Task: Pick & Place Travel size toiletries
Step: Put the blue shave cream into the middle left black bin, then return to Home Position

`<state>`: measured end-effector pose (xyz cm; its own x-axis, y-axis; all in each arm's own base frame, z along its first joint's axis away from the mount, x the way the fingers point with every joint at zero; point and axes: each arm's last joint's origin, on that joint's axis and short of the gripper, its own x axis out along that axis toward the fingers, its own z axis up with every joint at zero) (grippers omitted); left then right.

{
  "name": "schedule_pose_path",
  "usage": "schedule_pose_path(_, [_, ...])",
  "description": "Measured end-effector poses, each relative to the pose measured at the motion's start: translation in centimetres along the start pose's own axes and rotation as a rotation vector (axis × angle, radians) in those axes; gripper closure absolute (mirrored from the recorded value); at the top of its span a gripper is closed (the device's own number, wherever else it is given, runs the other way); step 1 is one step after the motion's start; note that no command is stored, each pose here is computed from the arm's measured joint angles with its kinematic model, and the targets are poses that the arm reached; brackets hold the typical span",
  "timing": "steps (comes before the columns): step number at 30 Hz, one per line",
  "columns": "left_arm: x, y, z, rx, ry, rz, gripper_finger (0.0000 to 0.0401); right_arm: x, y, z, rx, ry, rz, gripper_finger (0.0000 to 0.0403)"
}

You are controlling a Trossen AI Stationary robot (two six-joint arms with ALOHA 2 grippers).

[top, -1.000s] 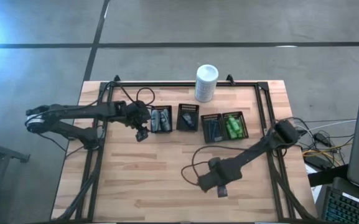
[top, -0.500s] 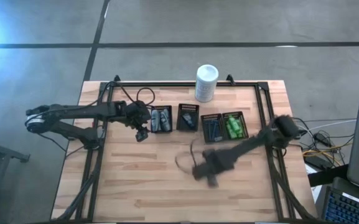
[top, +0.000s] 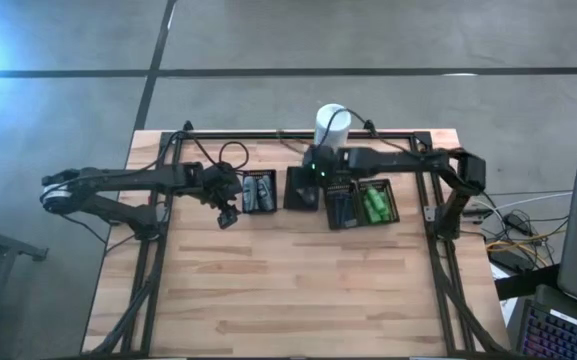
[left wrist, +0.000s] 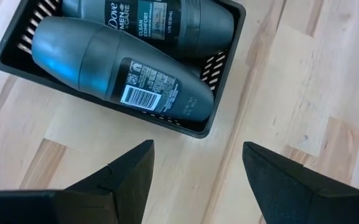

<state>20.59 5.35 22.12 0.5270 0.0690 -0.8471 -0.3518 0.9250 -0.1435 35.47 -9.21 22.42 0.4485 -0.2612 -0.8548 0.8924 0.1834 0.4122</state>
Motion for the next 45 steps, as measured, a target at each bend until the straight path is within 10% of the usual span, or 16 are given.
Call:
schedule_pose_path(8, [0.0,0.0,0.0,-0.001,0.003,0.001,0.0151,1.3,0.4,0.9,-0.083,0.089,0.035,0.0172])
schedule_pose_path(17, [-0.1,0.1,-0.5,-0.011,0.047,0.012,0.0151,-7.3,3.1,-6.6,-0.368,-0.082,0.125,0.0108])
schedule_pose_path(22, [-2.3,-0.4,-0.4,0.048,-0.058,-0.178,0.0151,-13.4,3.9,-9.6,-0.442,-0.139,0.484,0.0084])
schedule_pose_path(27, [-6.1,0.8,-3.0,0.048,-0.243,-0.188,0.0151,-12.7,-1.8,-10.4,-0.400,-0.164,0.594,0.0065])
schedule_pose_path(34, [-10.4,0.7,-7.7,0.073,-0.604,-0.269,0.0151,-13.2,-8.1,-10.6,-0.589,-0.499,1.182,0.0043])
schedule_pose_path(40, [-12.2,0.9,-11.3,0.032,-0.902,-0.274,0.0151,-12.6,-13.5,-10.8,-0.627,-0.728,1.238,0.0047])
schedule_pose_path(45, [-10.6,1.3,-11.9,-0.073,-0.855,-0.252,0.0151,-12.1,-16.5,-11.2,-0.654,-0.799,1.238,0.0063])
